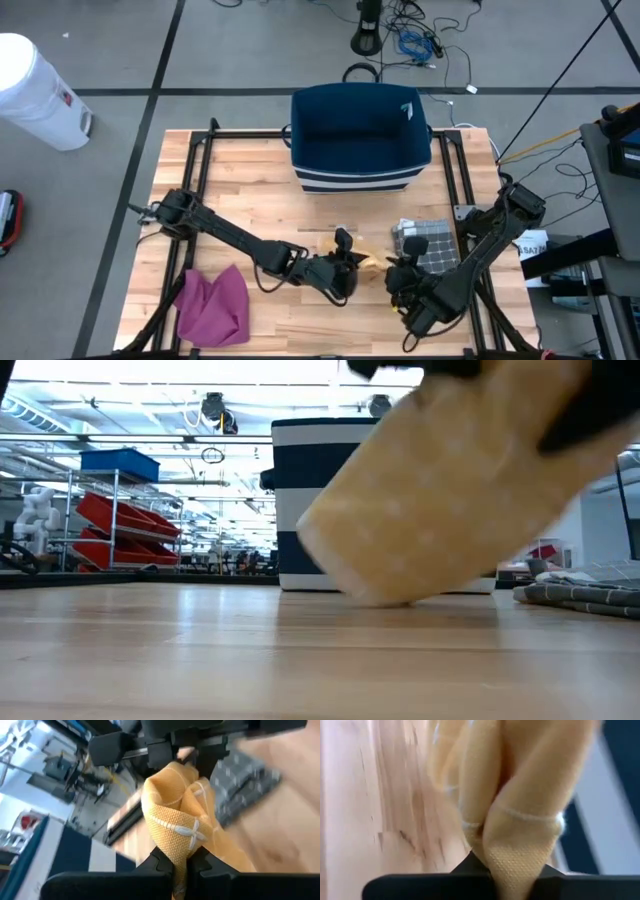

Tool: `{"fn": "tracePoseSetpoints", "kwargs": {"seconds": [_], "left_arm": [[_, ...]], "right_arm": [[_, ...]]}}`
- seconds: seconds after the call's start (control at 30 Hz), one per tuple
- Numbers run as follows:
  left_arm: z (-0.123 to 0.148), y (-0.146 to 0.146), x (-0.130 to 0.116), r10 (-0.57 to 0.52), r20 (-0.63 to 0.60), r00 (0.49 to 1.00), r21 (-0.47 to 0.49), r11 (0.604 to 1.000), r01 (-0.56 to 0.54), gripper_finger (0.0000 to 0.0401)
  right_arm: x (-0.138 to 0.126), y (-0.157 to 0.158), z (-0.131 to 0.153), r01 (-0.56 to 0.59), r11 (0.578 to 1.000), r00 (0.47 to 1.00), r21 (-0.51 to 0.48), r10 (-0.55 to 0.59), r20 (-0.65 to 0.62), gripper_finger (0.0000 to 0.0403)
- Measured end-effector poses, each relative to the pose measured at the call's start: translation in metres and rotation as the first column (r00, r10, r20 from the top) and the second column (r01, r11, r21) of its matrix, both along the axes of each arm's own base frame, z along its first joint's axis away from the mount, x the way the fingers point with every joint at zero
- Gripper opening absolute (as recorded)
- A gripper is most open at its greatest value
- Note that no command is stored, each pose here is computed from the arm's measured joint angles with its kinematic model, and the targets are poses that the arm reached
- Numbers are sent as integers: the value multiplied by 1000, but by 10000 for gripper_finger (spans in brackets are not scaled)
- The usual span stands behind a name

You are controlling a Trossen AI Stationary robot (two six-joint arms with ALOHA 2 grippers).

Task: Fold towel
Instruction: Stack the orange patterned towel on the gray patterned towel

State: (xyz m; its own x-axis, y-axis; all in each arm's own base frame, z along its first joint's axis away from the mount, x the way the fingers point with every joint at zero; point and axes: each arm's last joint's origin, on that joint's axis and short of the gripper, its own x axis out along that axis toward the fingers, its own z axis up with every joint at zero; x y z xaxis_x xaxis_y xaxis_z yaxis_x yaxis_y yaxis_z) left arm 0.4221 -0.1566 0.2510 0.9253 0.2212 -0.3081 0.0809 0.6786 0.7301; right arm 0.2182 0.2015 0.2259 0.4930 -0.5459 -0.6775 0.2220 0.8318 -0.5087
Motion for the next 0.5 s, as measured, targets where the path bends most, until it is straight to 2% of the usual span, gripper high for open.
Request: {"fn": "tracePoseSetpoints", "kwargs": {"seconds": [0.23, 0.4, 0.5], "left_arm": [[39, 0, -10, -197, 107, 975, -86, 975, 206, 7], [62, 1, -16, -327, 204, 923, -98, 931, 351, 7], [73, 5, -16, -369, 277, 887, -104, 907, 409, 7]], "right_arm": [[-7, 16, 58, -117, 991, 993, -68, 117, -6, 2], [-11, 20, 98, -219, 971, 975, -97, 215, -45, 1], [-11, 20, 122, -278, 956, 960, -91, 274, -53, 1]]}}
